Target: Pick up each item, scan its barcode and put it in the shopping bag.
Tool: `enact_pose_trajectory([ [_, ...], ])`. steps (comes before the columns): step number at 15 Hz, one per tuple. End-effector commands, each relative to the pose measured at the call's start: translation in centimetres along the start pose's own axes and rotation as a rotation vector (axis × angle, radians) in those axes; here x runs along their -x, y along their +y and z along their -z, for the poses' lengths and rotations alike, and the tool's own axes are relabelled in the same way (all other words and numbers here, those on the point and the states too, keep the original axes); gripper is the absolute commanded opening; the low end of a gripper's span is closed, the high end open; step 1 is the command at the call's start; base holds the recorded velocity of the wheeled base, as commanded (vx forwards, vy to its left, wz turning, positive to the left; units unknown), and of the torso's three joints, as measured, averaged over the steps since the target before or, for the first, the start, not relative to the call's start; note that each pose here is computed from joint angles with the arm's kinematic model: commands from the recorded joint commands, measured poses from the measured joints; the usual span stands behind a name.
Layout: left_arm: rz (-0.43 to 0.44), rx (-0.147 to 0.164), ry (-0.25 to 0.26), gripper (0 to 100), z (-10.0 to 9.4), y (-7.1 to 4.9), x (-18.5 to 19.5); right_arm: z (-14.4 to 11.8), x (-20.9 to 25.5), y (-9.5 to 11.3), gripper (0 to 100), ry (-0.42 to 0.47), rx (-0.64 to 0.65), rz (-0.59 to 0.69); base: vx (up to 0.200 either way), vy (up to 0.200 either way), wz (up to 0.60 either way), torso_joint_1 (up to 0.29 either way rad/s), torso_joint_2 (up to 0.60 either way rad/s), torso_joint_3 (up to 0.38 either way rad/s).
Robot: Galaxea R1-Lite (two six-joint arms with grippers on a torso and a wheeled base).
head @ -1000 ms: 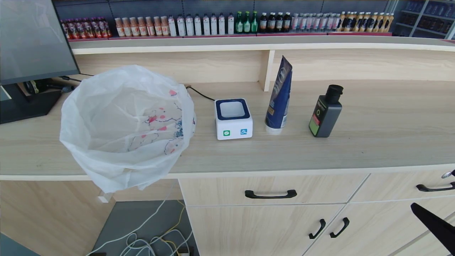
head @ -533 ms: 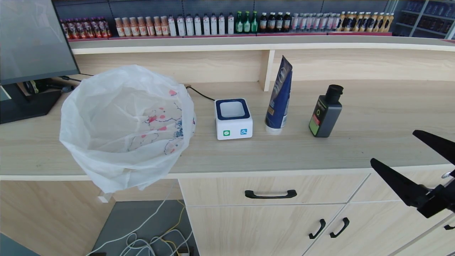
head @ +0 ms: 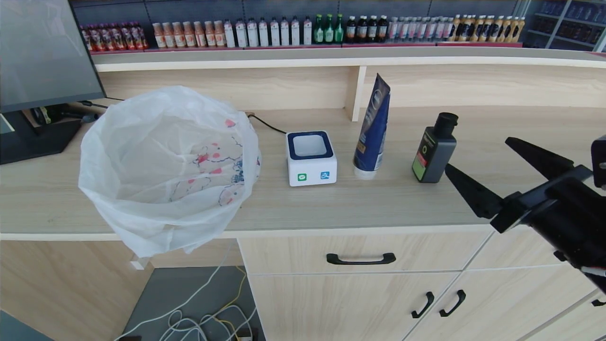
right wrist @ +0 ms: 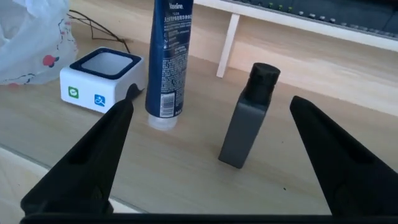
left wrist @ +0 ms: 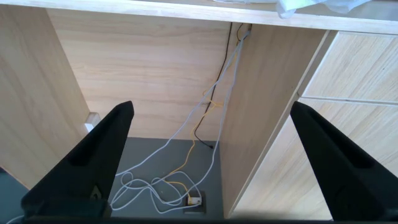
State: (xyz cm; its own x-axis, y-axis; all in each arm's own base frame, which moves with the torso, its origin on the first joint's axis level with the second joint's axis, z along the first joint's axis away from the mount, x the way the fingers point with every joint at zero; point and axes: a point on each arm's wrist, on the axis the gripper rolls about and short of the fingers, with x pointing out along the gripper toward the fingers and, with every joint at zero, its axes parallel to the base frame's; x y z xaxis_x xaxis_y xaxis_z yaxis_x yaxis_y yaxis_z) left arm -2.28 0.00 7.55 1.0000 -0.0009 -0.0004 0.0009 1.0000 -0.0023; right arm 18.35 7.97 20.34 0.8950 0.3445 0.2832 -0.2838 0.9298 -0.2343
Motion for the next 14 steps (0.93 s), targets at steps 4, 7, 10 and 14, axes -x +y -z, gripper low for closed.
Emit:
enact_pose_trajectory([
  [4,0.001,0.001,0.0,100,0.0,0.0,0.0,-0.5,-0.9,5.9,100,0.04,-0.166,0.01,0.0,0.0,0.0,0.0,0.0,0.0],
  [7,0.001,0.001,0.0,100,0.0,0.0,0.0,0.6,-1.2,6.3,100,0.084,-0.244,0.007,0.0,0.0,0.0,0.0,0.0,0.0],
  [10,-0.001,0.001,0.0,100,0.0,0.0,0.0,0.7,-2.8,6.8,100,0.066,-0.248,0.014,0.0,0.0,0.0,0.0,0.0,0.0],
  [14,-0.001,0.001,0.0,100,0.0,0.0,0.0,1.2,-5.4,7.9,100,0.045,-0.26,0.018,0.0,0.0,0.0,0.0,0.0,0.0],
])
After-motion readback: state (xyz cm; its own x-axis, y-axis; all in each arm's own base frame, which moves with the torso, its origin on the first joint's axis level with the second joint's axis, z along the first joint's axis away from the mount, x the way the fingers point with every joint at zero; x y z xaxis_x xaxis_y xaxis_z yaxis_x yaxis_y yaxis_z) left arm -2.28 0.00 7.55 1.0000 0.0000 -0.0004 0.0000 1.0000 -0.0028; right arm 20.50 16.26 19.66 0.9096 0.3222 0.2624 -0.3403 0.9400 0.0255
